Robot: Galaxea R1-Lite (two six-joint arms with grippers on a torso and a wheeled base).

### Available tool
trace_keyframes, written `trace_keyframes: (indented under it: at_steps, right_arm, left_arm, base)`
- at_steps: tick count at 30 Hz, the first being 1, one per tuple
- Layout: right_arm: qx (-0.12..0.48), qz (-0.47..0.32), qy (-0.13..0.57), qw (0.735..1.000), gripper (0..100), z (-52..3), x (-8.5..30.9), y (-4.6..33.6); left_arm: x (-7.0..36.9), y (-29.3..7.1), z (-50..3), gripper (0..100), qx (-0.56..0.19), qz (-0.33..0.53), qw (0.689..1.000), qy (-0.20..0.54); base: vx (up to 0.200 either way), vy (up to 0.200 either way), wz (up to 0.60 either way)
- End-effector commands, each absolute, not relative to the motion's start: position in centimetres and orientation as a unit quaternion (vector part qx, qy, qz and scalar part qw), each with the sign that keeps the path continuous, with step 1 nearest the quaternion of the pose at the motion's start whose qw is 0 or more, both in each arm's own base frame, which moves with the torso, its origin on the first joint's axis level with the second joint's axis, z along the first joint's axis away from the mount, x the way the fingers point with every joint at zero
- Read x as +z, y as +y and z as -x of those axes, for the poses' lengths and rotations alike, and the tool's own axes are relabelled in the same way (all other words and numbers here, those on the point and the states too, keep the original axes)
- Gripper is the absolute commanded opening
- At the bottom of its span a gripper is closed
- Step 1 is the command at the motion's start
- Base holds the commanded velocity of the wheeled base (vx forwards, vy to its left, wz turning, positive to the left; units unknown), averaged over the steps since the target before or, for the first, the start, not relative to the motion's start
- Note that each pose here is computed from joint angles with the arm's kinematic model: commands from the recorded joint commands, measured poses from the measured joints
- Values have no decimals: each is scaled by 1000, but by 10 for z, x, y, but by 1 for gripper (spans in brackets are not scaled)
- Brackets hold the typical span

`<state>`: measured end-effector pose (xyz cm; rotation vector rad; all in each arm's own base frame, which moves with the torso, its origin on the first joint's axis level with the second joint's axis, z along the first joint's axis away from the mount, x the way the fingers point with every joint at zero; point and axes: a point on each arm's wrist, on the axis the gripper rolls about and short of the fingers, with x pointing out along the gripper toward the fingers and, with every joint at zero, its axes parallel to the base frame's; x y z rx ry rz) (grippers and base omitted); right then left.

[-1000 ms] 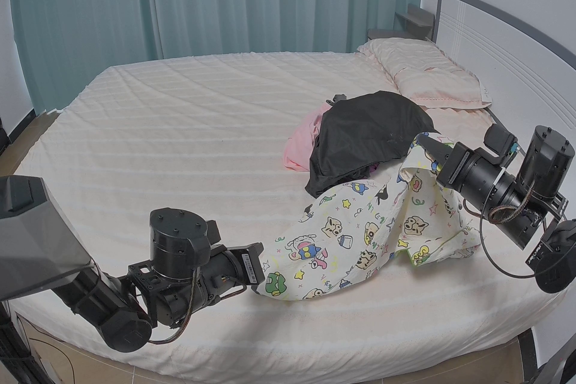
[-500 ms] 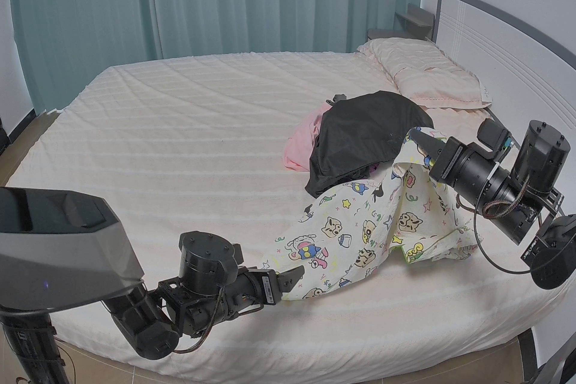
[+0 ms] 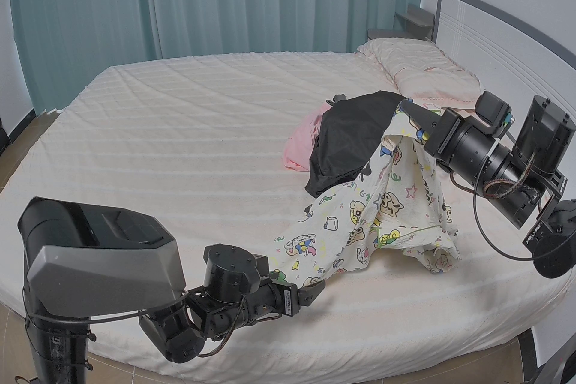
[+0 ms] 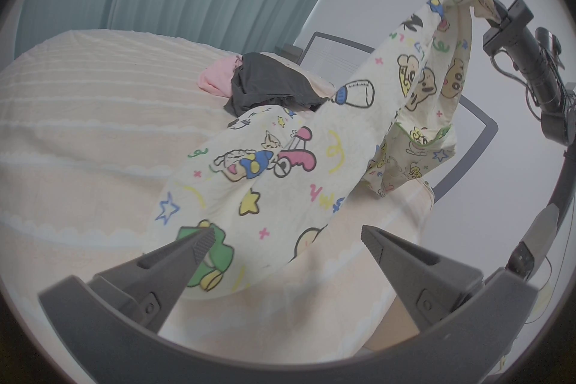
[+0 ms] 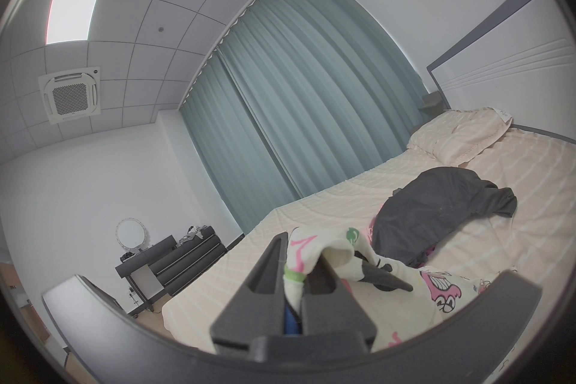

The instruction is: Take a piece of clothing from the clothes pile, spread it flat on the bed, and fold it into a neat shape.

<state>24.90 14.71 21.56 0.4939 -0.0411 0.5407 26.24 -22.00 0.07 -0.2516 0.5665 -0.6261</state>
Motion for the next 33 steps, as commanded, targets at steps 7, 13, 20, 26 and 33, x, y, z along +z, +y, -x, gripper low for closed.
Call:
trace_keyframes:
  at_steps: [7,13,20,26,33]
  right_arm:
    - [301,-248,-30,920,0,-232,240,161]
    - [311,-249,-28,917,0,-226,245,165]
    - [305,-253,-39,917,0,-228,251,161]
    - [292,-252,-37,922,0,-230,248,155]
    - [262,-245,-23,933,0,-238,234,140]
  left_arm:
    - [-20,-242,-284,100,-313,109,908,257]
    - [-35,-255,-306,100,-306,116,914,240]
    - [-44,-241,-313,100,-287,116,917,252]
    - [-45,-216,-332,0,-244,152,925,251]
    - [-2,-194,-323,0,-218,248,911,247]
  base:
    - [0,0,0]
    - [0,0,0]
    - [0,0,0]
    - [0,0,0]
    - [0,0,0]
